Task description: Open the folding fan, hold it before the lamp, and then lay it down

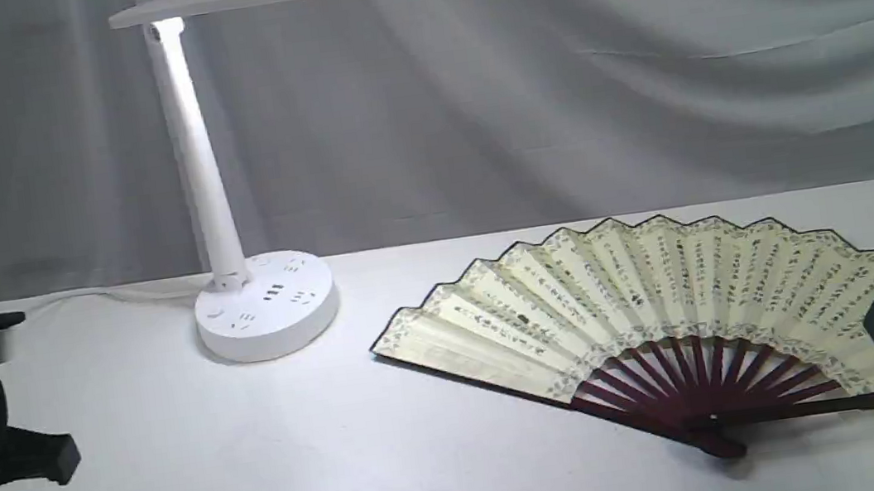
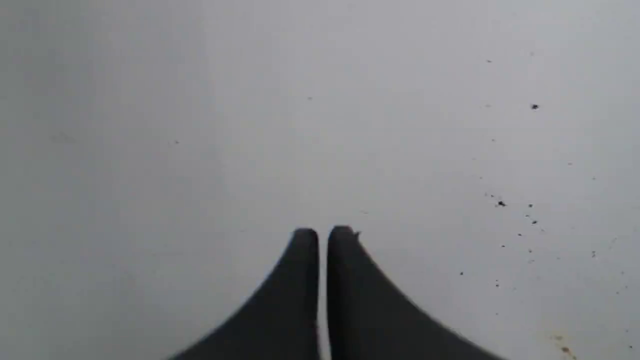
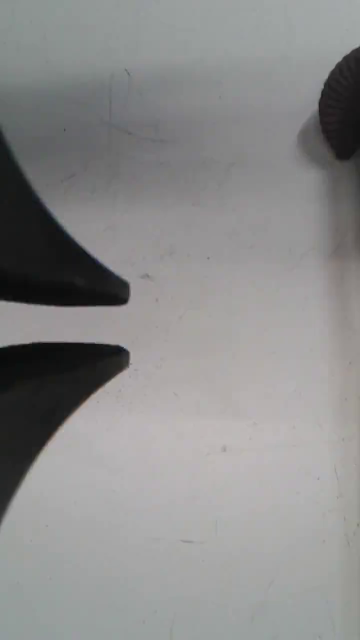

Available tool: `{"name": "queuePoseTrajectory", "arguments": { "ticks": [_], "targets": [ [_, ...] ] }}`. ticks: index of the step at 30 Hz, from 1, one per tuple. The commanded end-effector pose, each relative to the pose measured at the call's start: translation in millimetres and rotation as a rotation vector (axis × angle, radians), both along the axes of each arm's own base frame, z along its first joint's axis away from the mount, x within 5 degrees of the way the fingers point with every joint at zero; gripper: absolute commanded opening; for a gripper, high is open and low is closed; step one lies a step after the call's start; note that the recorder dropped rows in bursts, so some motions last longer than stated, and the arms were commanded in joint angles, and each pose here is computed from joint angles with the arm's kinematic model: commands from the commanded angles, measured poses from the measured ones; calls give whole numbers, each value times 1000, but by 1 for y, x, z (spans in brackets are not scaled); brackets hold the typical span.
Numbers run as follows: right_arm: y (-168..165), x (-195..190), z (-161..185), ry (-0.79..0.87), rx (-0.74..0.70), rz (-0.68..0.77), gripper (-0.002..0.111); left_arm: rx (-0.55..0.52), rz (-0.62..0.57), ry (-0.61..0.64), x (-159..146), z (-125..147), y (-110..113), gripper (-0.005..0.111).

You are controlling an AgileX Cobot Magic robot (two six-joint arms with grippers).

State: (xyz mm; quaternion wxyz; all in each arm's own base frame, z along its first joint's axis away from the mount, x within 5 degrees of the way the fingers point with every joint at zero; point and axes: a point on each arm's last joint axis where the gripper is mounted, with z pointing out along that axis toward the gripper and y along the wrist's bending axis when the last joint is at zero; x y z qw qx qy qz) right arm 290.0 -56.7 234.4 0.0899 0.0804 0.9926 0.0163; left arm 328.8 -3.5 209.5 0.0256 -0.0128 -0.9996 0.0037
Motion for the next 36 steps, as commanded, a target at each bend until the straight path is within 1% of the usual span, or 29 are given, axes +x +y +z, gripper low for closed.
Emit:
{"name": "queuePoseTrajectory", "arguments": {
  "ticks": [1, 2, 5, 7, 10, 13, 16, 17, 19, 25, 30, 36],
  "targets": [
    [-7, 0, 2, -28, -46, -1, 3, -9, 19, 0, -4, 5, 9, 0],
    [-8, 0, 2, -26, -55, 3, 0, 1, 16, 8, -4, 5, 10, 0],
    [-8, 0, 2, -25, -59, 7, 0, 22, 6, -5, -4, 6, 12, 0],
    [-8, 0, 2, -25, -63, 17, 0, 7, 13, -26, -3, 7, 11, 0],
    [-8, 0, 2, -19, -71, 37, 0, -3, 18, -65, -3, 15, 10, 0],
    [-8, -1, 3, -19, -71, 37, 0, 25, 5, -104, -5, 23, 12, 0],
    [-7, -4, 11, -45, -77, 34, 0, 25, 9, -139, -11, 36, 12, 0],
    [-7, -6, 15, -56, -79, 34, 0, 14, 16, -168, -13, 42, 11, 0],
    [-5, -11, 27, -94, -89, 32, 0, -2, 23, -210, -19, 50, 9, 0],
    [1, -38, 71, -244, -128, 39, 0, 13, -11, -303, -47, 78, 10, 0],
    [10, -79, 117, -408, -177, 54, 0, 17, -13, -436, -72, 111, 9, 0],
    [22, -136, 158, -610, -228, 45, 0, 22, -12, -599, -115, 146, 8, 0]
  ]
}}
